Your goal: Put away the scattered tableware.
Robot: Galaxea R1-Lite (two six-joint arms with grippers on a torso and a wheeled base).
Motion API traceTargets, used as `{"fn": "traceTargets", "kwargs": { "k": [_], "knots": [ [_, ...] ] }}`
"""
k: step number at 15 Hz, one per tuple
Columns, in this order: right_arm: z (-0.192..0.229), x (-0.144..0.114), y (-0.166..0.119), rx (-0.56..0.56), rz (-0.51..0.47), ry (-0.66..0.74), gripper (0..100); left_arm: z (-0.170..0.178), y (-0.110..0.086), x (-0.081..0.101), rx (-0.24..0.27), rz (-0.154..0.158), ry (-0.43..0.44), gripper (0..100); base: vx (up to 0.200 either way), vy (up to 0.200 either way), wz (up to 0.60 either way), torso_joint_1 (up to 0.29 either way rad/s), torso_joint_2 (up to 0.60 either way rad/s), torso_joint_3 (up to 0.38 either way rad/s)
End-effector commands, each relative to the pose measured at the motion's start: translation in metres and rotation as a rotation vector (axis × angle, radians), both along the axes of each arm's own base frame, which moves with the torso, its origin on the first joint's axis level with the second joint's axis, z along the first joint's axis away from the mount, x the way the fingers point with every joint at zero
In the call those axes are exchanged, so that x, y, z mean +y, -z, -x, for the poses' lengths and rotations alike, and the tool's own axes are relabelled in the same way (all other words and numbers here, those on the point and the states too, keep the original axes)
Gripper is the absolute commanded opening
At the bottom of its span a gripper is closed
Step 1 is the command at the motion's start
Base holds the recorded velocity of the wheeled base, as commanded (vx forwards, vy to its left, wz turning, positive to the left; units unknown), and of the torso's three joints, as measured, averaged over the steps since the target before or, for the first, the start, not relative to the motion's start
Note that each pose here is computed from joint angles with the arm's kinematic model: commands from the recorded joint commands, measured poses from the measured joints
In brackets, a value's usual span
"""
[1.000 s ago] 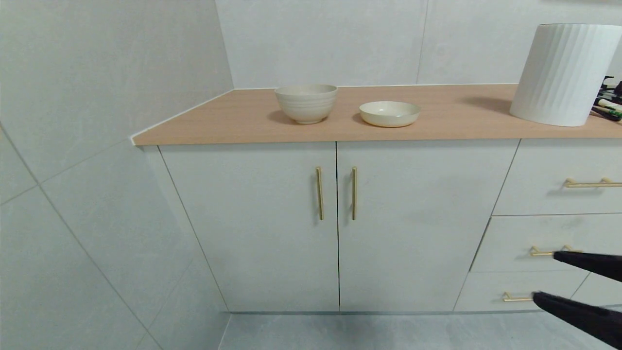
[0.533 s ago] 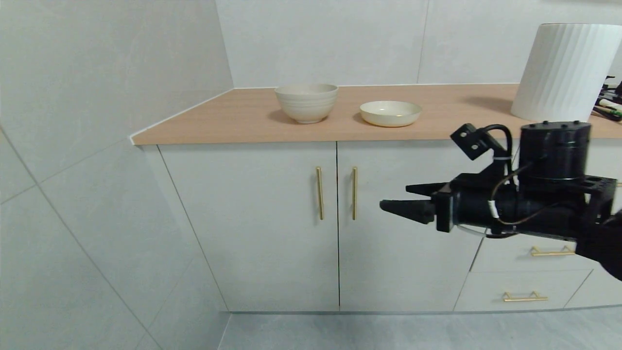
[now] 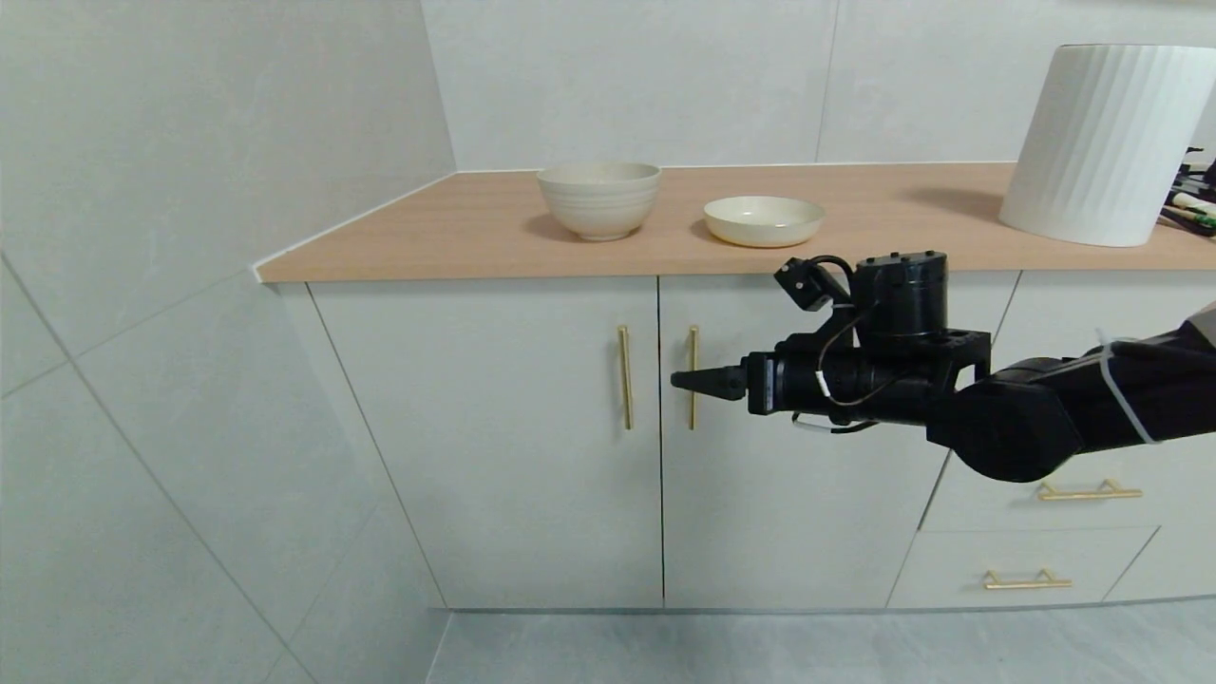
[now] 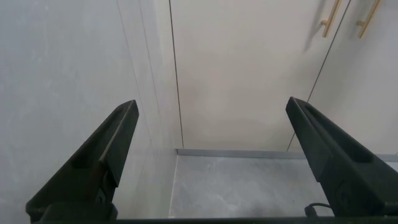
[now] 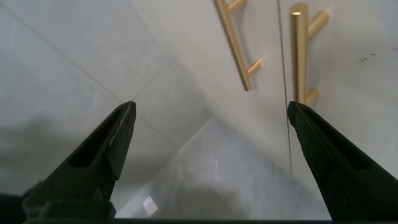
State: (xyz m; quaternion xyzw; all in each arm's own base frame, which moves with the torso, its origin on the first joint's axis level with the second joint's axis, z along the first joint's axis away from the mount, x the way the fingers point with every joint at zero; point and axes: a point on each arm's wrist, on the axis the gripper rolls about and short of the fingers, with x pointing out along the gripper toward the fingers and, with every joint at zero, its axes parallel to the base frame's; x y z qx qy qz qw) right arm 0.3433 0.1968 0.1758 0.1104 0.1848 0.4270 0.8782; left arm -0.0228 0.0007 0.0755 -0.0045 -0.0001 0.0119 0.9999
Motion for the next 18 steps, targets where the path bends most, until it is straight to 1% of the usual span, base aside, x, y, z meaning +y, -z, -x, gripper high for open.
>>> {"fn": "traceTargets", "kwargs": {
  "k": [1,6,9,11,18],
  "knots": [
    [-0.013,0.006,0.004,0.000,-0.013,0.012,100,0.000,0.000,0.000,0.000,0.000,-0.001,100,0.000,0.000,0.00,0.000,0.00,0.000],
    [-0.031,0.015,0.021,0.029,-0.012,0.024,100,0.000,0.000,0.000,0.000,0.000,-0.001,100,0.000,0.000,0.00,0.000,0.00,0.000],
    [-0.047,0.019,0.038,-0.005,-0.018,0.096,100,0.000,0.000,0.000,0.000,0.000,-0.001,100,0.000,0.000,0.00,0.000,0.00,0.000],
    [-0.051,0.022,0.046,-0.006,-0.019,0.098,100,0.000,0.000,0.000,0.000,0.000,-0.001,100,0.000,0.000,0.00,0.000,0.00,0.000],
    [-0.054,0.032,0.057,0.003,-0.031,0.086,100,0.000,0.000,0.000,0.000,0.000,-0.001,100,0.000,0.000,0.00,0.000,0.00,0.000]
  ]
}}
